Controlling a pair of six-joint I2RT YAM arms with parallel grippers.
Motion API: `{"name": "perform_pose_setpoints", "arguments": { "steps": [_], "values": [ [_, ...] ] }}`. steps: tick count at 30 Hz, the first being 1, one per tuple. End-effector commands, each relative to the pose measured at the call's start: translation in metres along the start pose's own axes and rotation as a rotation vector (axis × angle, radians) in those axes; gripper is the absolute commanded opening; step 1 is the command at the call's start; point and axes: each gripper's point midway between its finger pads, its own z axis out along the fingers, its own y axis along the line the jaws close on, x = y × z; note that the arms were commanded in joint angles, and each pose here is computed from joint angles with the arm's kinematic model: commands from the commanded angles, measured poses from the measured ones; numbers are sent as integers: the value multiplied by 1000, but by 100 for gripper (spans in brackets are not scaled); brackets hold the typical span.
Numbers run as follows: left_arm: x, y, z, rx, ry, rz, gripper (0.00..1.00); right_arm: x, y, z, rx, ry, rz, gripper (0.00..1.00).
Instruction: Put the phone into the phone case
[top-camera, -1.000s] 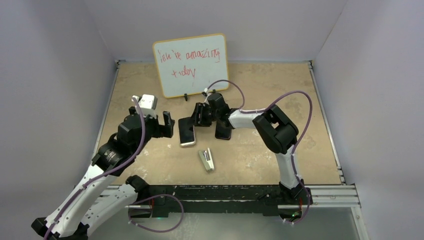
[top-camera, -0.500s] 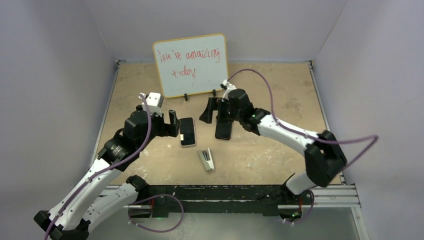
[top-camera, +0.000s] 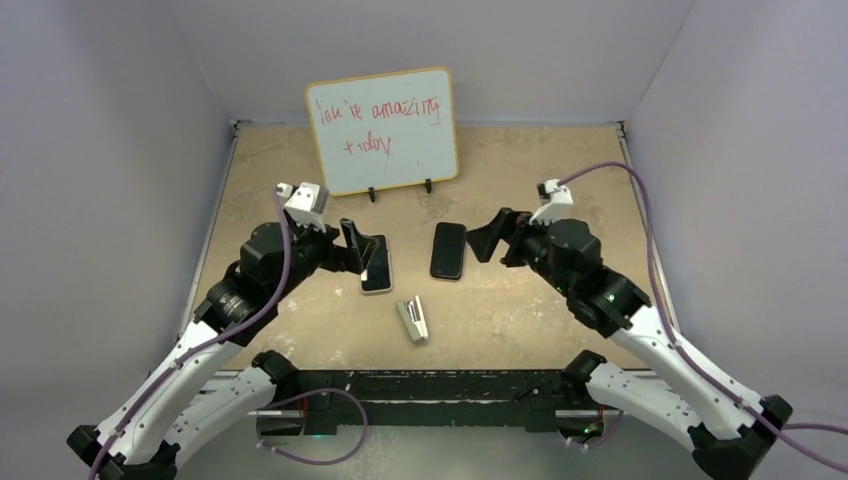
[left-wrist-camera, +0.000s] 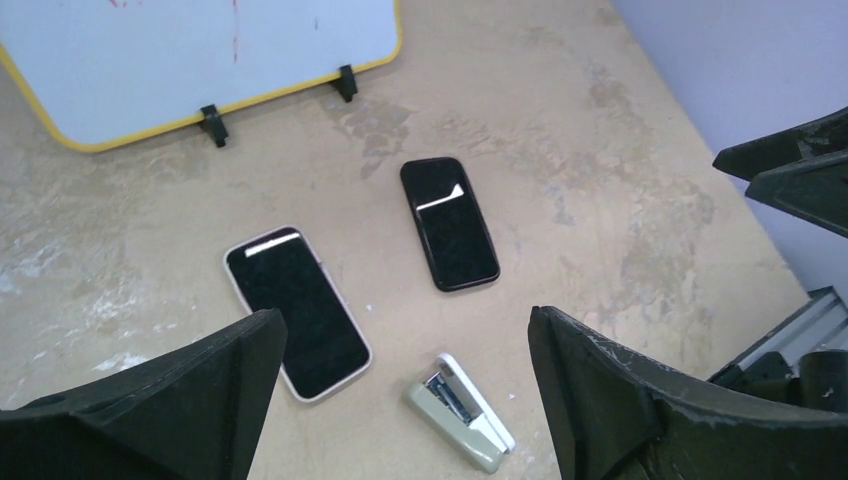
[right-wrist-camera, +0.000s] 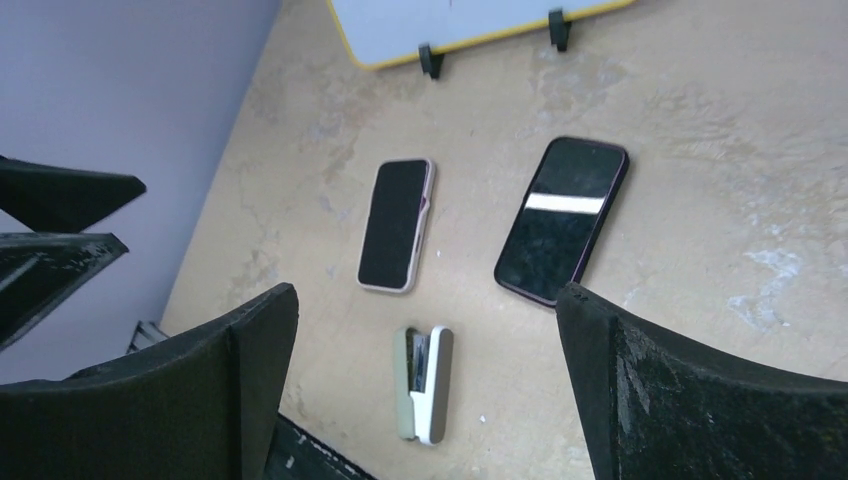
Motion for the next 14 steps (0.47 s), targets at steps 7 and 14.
{"name": "perform_pose_setpoints", "arguments": {
  "steps": [7, 14],
  "values": [
    [-20, -14, -2, 74, -93, -25, 96, -12, -16, -27, 68, -77, 35, 99],
    [-19, -12, -4, 73, -121, -27, 97, -9, -16, -26, 69, -69, 44, 99]
  ]
}}
